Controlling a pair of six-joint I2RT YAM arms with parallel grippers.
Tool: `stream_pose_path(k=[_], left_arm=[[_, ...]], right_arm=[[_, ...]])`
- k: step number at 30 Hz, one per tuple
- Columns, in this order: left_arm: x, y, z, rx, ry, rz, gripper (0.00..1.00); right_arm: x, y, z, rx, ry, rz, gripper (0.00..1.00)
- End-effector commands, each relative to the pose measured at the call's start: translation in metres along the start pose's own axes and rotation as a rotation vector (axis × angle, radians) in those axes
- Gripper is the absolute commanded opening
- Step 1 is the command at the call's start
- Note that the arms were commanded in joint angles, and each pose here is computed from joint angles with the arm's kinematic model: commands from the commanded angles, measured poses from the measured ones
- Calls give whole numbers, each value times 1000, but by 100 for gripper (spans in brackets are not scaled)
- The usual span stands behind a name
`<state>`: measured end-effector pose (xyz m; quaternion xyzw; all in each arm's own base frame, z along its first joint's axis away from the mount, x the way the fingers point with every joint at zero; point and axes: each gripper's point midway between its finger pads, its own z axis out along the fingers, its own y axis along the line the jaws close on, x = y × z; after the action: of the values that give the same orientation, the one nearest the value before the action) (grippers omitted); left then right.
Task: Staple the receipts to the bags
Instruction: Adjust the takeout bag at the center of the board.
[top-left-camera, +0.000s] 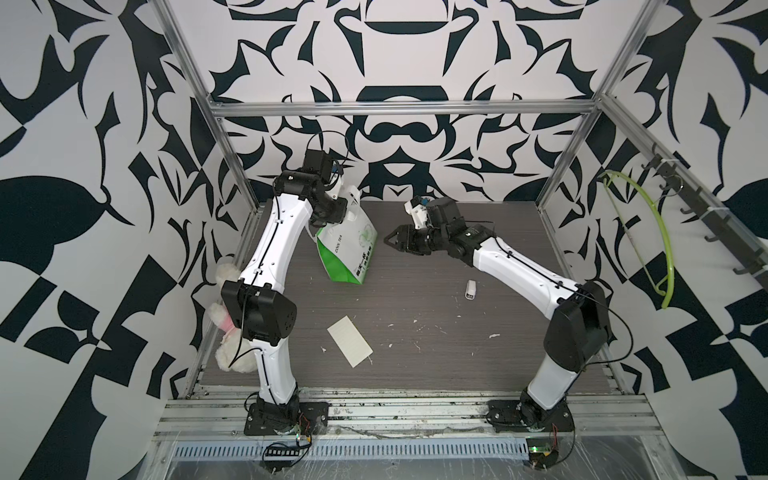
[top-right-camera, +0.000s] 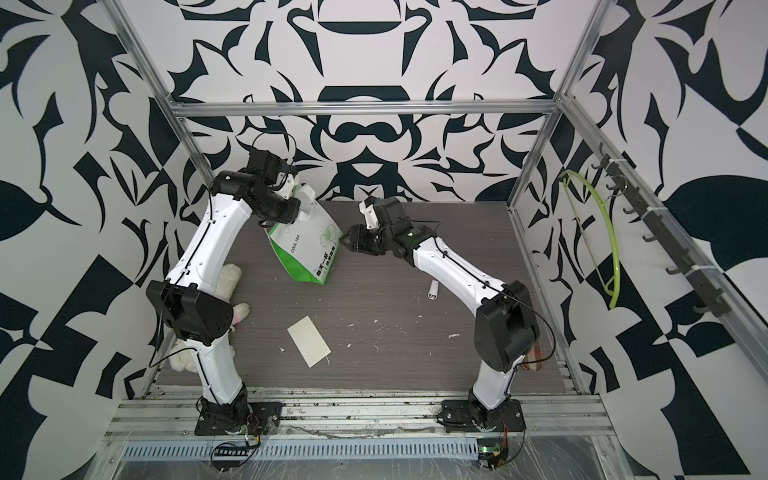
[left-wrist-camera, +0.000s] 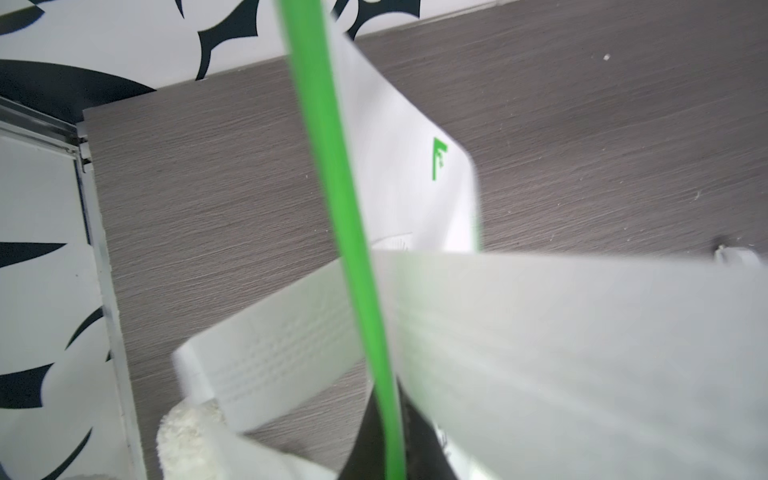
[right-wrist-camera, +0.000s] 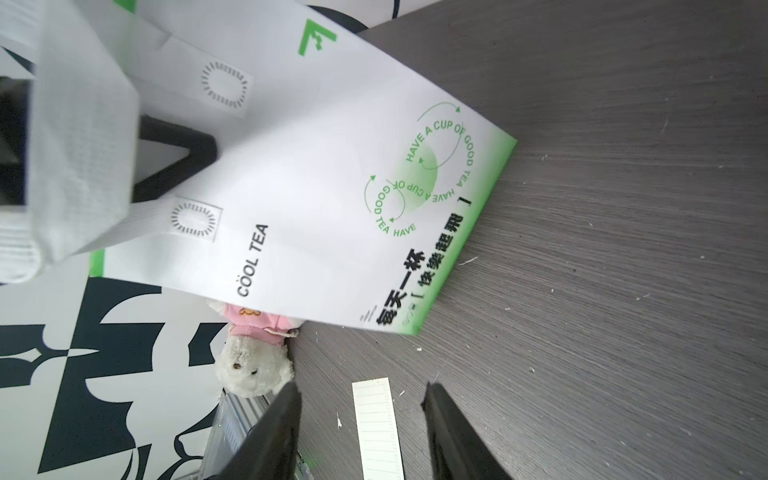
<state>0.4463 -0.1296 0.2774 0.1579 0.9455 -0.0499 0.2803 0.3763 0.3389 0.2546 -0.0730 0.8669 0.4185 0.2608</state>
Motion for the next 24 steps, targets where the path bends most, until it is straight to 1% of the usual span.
stream_pose_path(k=[1,5,13,18,24], left_arm=[[-1,-6,-12,45,-18,-22,4],[9,-6,-1,38,32,-8,0],[29,-11,29,35,116,19,0],[38,-18,50,16,173,55,0],[49,-20,66,5,222,70,0]], right_arm=[[-7,10,-24,-11,-39,-53,50],[-9,4,-33,-3,-48,-55,50],[-9,-3,-44,8,-59,-53,50],[-8,-3,-49,9,-64,-55,50],[-6,-4,-55,11,-71,-58,50]])
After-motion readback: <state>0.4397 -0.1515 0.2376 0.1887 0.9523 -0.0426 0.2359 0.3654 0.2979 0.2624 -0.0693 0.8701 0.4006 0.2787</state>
